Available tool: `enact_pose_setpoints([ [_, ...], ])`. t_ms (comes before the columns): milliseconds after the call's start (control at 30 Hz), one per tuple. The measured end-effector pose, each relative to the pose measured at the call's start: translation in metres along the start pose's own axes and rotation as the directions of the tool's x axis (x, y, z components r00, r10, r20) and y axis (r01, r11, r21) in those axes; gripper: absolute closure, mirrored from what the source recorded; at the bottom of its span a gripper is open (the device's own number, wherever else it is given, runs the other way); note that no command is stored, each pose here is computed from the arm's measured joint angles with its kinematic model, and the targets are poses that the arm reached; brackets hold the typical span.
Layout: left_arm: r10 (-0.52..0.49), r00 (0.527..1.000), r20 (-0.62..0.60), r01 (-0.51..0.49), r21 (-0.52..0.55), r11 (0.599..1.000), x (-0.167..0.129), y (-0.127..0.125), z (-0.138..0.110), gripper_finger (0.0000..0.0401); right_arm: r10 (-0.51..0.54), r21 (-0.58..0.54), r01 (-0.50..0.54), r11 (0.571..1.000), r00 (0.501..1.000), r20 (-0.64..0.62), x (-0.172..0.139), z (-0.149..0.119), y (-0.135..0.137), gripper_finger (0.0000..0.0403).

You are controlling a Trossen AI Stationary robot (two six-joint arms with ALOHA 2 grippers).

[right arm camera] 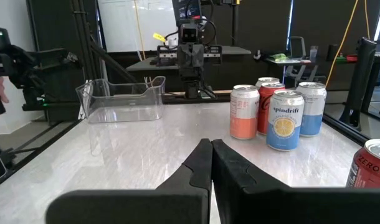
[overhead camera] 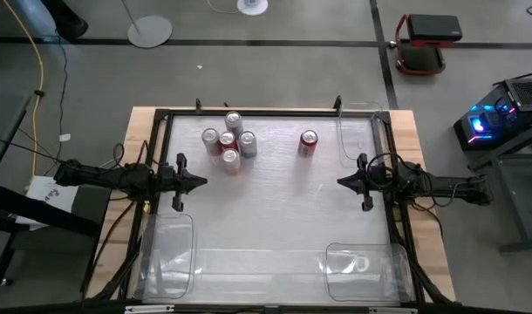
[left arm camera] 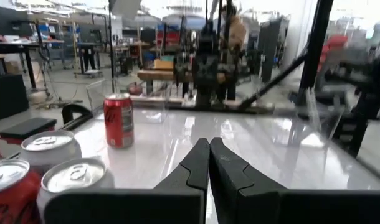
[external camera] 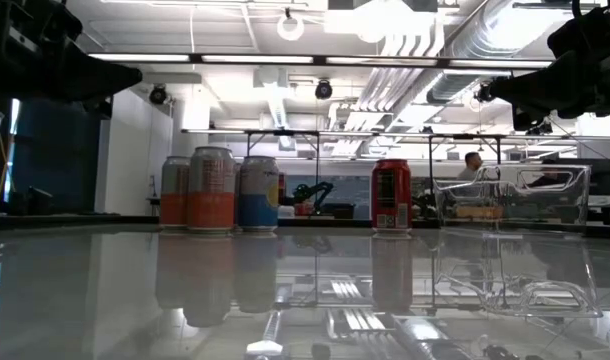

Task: Sort soda cans
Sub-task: Put the bottom orange-white soda can into the bottom left transparent bin

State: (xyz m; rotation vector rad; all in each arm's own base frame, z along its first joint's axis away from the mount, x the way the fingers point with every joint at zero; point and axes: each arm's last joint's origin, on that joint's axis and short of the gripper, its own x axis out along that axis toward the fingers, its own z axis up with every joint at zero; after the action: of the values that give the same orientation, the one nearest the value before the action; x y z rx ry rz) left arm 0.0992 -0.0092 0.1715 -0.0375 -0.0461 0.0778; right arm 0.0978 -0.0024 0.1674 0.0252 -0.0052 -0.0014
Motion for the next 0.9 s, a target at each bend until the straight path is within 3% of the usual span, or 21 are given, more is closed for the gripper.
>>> enact_pose_setpoints([
  [133,-0.001,0.996,0.090,0.018,-0.181,0.983,0.000,0.000,0.009,0.0401,0.000,0.000,0.000,1.000,1.000,0.000,0.000,0.000,0.000,0.0403],
  [200,-0.001,0.985,0.174,0.058,-0.325,0.944,-0.001,0.000,0.017,0.0401,0.000,0.000,0.000,1.000,1.000,0.000,0.000,0.000,0.000,0.0403],
  [333,0.106,0.937,0.332,0.126,-0.608,0.784,-0.006,0.003,0.033,0.0401,0.000,0.000,0.000,1.000,1.000,0.001,0.000,0.000,0.000,0.0403],
  [467,0.234,0.883,0.407,0.143,-0.707,0.693,-0.010,0.007,0.042,0.0401,0.000,-0.053,0.001,0.999,1.000,0.018,0.000,0.002,0.000,0.0403],
  [600,0.375,0.793,0.480,0.217,-0.797,0.564,-0.017,0.012,0.053,0.0401,0.002,-0.020,0.000,1.000,0.997,0.077,0.000,0.007,0.000,0.0403],
  [700,0.375,0.768,0.519,0.235,-0.774,0.589,-0.020,0.013,0.059,0.0401,0.004,0.015,-0.006,1.000,0.990,0.139,-0.001,0.013,0.000,0.0403],
  [800,0.321,0.773,0.548,0.235,-0.716,0.657,-0.021,0.011,0.083,0.0401,0.006,0.016,-0.010,1.000,0.976,0.217,-0.002,0.021,0.001,0.0403],
  [900,0.284,0.820,0.497,0.156,-0.671,0.725,-0.015,0.007,0.123,0.0401,0.000,0.080,-0.027,0.996,0.947,0.321,-0.005,0.031,0.001,0.0403],
])
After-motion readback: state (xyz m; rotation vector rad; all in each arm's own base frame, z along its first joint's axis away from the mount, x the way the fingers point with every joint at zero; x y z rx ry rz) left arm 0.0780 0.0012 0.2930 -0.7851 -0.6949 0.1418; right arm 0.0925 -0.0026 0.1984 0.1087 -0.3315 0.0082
